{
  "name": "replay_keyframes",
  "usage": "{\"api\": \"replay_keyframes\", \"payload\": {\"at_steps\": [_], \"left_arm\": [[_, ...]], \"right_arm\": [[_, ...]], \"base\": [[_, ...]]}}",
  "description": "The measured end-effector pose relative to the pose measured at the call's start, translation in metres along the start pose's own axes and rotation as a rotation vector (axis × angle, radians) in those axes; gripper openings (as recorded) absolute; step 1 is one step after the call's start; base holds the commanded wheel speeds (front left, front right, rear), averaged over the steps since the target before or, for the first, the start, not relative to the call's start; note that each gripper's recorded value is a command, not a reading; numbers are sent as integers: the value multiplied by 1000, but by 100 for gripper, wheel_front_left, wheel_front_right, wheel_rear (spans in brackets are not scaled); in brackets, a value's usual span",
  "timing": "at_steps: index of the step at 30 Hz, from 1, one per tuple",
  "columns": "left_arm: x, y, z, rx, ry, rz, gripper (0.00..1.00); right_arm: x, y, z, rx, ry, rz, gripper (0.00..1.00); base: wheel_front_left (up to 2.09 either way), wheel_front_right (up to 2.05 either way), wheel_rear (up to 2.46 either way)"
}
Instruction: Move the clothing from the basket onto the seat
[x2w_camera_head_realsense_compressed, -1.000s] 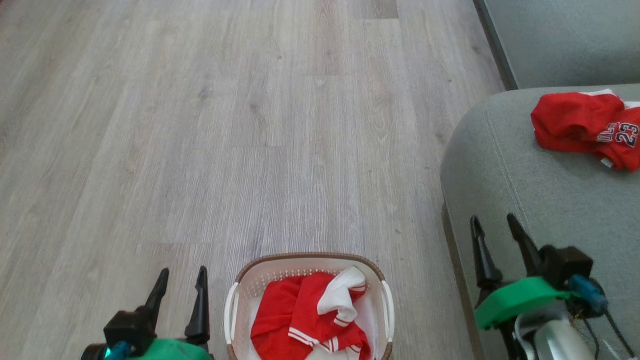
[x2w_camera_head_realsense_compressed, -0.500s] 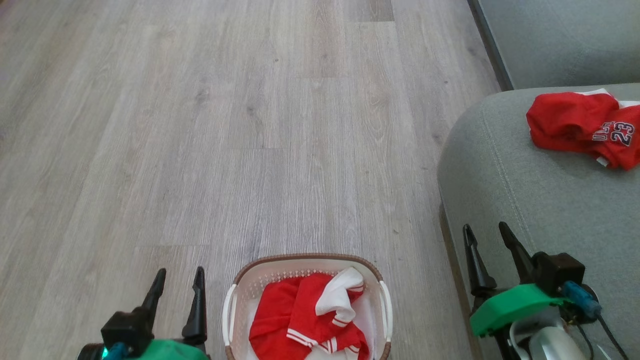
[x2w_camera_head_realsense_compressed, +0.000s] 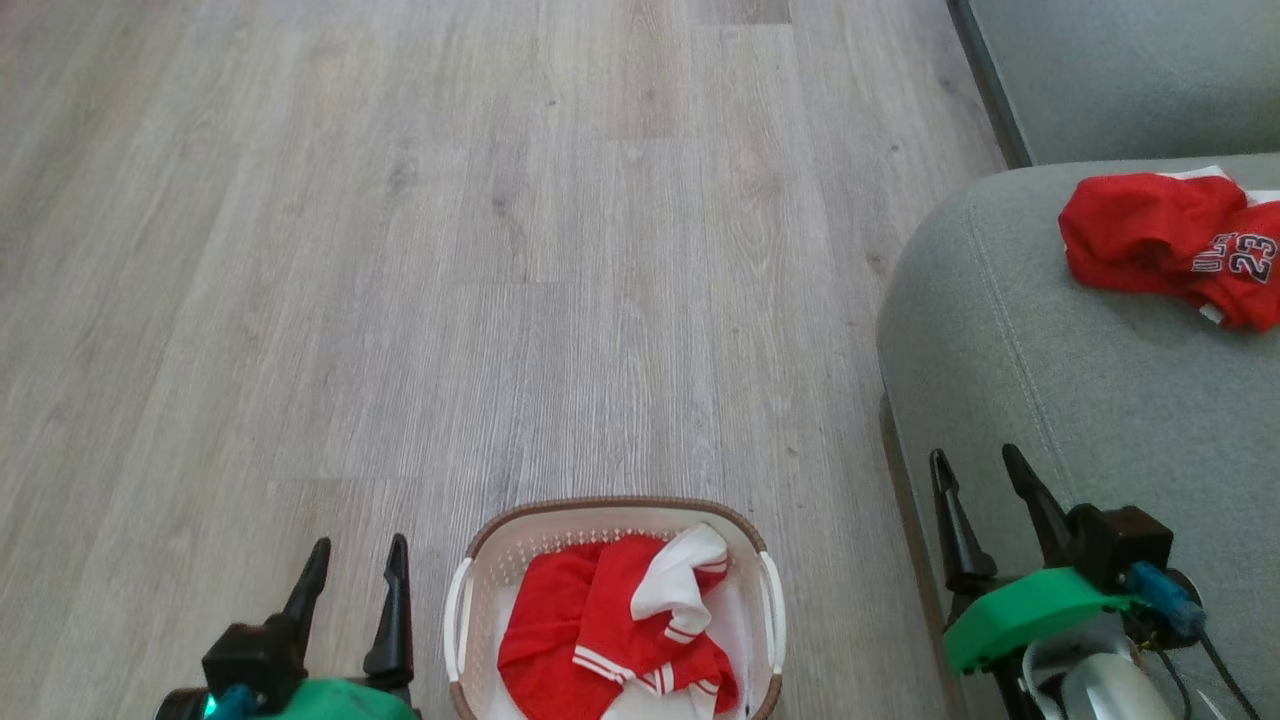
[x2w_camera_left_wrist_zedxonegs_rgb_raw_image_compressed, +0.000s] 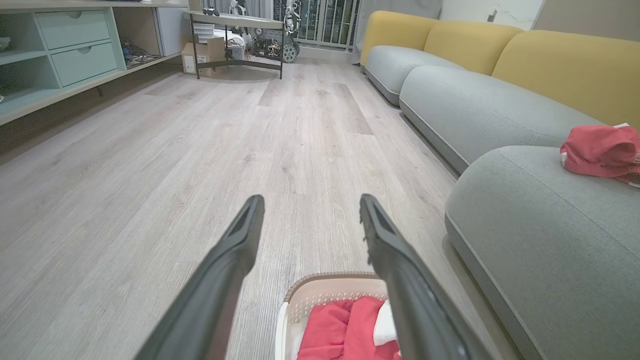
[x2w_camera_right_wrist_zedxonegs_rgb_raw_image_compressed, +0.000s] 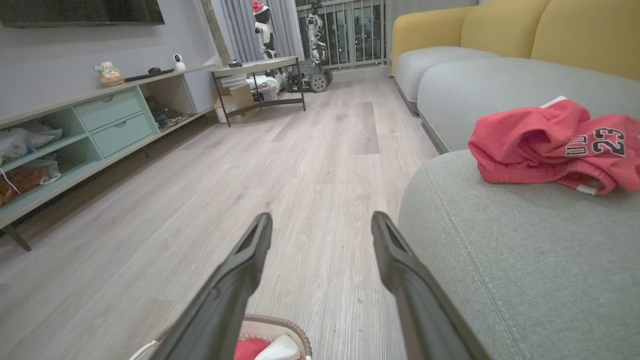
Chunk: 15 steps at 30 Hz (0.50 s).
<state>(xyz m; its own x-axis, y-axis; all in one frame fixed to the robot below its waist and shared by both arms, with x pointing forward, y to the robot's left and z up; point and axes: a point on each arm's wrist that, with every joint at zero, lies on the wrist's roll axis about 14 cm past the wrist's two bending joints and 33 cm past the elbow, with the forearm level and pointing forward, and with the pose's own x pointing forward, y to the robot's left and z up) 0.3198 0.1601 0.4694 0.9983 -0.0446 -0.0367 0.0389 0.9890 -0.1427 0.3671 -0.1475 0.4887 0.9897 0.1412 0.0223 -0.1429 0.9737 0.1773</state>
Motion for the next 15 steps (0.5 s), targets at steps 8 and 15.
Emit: {"api": "replay_keyframes", "payload": {"at_steps": [8, 15], "left_arm": [[6, -7, -15, 17, 50, -35, 100], [38, -42, -43, 51, 147, -171, 100]], "right_arm": [[4, -13, -2, -10, 7, -35, 100], [21, -36, 5, -49, -18, -90, 100]], "base": [[0, 0, 0], [0, 0, 0]]}}
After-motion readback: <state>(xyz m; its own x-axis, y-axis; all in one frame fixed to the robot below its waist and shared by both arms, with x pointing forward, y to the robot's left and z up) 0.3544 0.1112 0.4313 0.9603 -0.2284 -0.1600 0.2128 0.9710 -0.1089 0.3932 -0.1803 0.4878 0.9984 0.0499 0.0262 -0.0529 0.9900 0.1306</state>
